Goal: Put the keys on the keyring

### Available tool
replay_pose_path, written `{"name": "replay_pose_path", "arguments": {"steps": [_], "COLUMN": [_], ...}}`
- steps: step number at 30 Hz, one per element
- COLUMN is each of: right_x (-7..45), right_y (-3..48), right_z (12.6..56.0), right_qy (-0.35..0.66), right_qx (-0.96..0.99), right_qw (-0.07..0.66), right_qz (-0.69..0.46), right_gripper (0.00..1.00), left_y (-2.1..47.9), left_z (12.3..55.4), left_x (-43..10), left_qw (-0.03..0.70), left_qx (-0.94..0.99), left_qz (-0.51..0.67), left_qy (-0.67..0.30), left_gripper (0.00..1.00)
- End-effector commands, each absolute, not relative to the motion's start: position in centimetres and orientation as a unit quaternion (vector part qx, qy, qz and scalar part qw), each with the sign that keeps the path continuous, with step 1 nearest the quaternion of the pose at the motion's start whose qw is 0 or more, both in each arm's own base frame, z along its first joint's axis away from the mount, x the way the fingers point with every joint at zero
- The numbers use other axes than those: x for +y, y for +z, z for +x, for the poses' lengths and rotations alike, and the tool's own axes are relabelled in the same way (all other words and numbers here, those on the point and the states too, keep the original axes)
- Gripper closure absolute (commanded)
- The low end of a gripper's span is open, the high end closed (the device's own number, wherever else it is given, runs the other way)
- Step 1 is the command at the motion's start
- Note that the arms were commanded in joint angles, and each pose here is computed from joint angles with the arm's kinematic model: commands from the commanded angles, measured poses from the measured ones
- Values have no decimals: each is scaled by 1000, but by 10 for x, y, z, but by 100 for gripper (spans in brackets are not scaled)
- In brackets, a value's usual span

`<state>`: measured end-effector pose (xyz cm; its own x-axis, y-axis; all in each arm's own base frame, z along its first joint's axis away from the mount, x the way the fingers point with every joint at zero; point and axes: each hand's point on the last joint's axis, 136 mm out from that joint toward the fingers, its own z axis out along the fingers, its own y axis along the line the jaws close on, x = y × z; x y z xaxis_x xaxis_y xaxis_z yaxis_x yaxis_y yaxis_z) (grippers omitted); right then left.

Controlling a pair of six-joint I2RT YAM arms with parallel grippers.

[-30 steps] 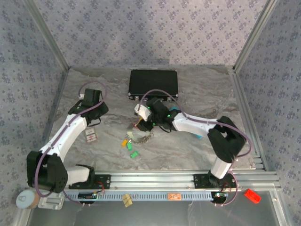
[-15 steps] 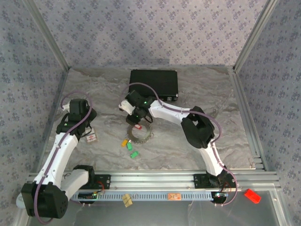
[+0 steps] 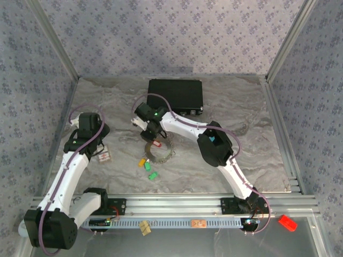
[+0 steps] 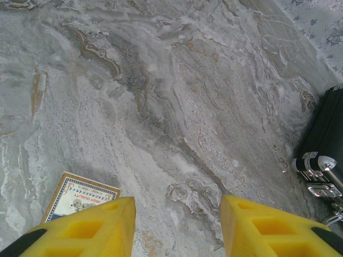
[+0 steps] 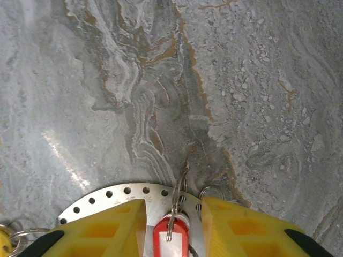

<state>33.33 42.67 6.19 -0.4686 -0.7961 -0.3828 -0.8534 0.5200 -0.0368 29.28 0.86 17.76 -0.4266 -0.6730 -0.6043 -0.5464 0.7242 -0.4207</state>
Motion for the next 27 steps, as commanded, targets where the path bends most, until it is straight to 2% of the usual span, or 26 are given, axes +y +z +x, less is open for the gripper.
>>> {"name": "replay_pose_path", "arguments": {"steps": [1, 20, 27], "right_x": [420, 425, 424], "right_y": [52, 37, 35], "right_z": [331, 325, 326], "right_qy": [54, 51, 42], "right_qx": [863, 862, 862], "right_qw": [154, 129, 130], "right_qz": [-478, -488, -489], "right_gripper": [66, 71, 80], "left_y": [184, 187, 191], "left_z": [292, 294, 293], "left_x": [13, 15, 17], "left_qw": [409, 414, 420], "left_qx": [833, 830, 825], "left_qz": [-364, -367, -370], "left_qy": [-76, -76, -75], "left_gripper": [55, 55, 55]}}
